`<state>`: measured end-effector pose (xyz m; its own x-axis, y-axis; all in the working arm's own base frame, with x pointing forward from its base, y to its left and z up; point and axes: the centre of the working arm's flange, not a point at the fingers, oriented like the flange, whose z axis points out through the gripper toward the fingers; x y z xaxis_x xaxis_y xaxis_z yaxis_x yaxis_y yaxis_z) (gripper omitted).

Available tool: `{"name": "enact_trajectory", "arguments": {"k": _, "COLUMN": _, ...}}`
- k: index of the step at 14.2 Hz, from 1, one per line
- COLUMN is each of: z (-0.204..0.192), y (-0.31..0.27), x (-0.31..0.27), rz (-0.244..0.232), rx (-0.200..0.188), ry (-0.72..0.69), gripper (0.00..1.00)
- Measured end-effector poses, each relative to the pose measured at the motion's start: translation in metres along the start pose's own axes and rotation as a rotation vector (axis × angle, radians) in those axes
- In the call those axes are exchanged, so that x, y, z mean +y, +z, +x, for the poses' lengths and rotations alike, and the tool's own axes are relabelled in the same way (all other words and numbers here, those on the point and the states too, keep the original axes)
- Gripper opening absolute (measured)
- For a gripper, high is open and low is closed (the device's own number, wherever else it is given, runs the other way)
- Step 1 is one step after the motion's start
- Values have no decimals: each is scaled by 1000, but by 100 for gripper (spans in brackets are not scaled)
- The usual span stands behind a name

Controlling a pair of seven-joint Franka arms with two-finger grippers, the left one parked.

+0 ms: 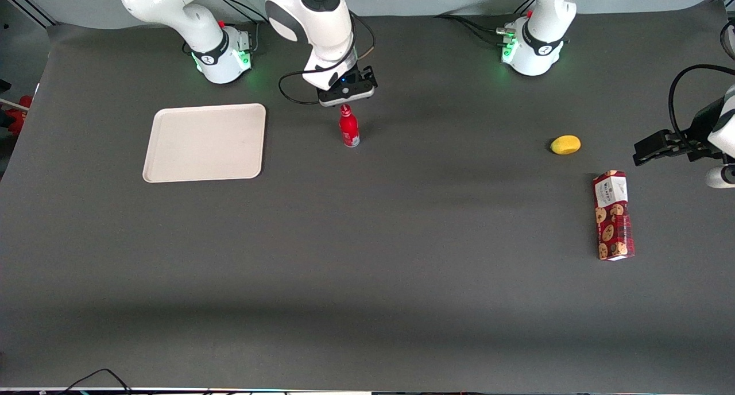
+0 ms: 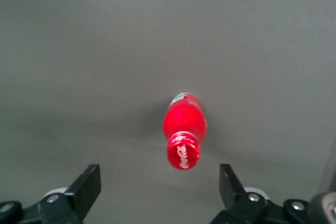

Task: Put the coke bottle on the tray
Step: 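Lower the right gripper over the red bottle and close on it, then lift the red bottle and carry it toward the white tray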

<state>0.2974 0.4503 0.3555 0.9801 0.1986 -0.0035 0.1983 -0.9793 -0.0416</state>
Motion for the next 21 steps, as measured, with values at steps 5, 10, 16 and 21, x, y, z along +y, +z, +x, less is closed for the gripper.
{"name": "enact_trajectory", "arguments": {"k": 5, "z": -15, "y": 39, "x": 16, "rz": 14, "rx": 40, "ry": -20, "gripper": 100}}
{"name": "enact_trajectory", "arguments": {"k": 10, "z": -15, "y": 51, "x": 18, "rz": 8, "rx": 26, "ry": -18, "gripper": 100}}
{"name": "enact_trajectory", "arguments": {"k": 16, "z": -8, "y": 60, "x": 19, "rz": 6, "rx": 17, "ry": -11, "gripper": 95}}
{"name": "enact_trajectory", "arguments": {"k": 21, "z": 3, "y": 65, "x": 11, "rz": 18, "rx": 9, "ry": -6, "gripper": 90}}
